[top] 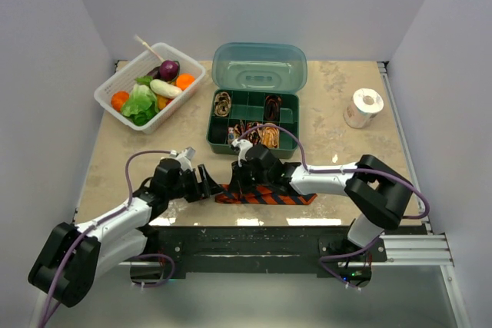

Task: Roll the ties
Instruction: Roll the tie at the center of the board.

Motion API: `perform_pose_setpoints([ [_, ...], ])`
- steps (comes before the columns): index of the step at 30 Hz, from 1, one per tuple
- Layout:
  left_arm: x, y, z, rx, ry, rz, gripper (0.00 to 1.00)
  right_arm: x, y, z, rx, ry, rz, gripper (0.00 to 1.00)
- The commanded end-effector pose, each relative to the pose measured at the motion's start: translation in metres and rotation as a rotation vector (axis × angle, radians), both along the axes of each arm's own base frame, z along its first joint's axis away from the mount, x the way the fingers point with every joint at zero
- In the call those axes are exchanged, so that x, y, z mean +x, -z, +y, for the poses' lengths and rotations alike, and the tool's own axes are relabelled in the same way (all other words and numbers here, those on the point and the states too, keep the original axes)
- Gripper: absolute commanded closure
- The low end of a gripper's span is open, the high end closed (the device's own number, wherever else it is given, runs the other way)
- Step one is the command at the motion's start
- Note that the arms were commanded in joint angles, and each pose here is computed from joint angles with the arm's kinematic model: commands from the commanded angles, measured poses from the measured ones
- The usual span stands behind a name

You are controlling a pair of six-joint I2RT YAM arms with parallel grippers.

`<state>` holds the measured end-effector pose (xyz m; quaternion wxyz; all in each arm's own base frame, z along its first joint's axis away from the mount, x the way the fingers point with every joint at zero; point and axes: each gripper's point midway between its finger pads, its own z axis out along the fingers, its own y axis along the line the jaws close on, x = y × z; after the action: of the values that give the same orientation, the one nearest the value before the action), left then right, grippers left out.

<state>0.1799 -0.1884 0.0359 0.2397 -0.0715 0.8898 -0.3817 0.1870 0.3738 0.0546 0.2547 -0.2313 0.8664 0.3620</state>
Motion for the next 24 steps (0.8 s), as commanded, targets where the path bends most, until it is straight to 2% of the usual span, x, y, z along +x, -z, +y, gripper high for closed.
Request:
perform_pose_setpoints([
  [1,0.001,-0.007,-0.010,-0.085,0.027,-0.029,0.28,0.002,0.004,-0.012,-0.032,0.035,-0.021,0.99],
  [13,-0.008,0.000,-0.021,-0.193,0.059,-0.020,0.38,0.002,0.015,-0.022,-0.071,0.052,-0.022,0.99],
  [24,-0.011,0.004,-0.026,-0.218,0.079,-0.021,0.47,0.007,0.010,-0.020,-0.067,0.067,-0.038,1.00],
])
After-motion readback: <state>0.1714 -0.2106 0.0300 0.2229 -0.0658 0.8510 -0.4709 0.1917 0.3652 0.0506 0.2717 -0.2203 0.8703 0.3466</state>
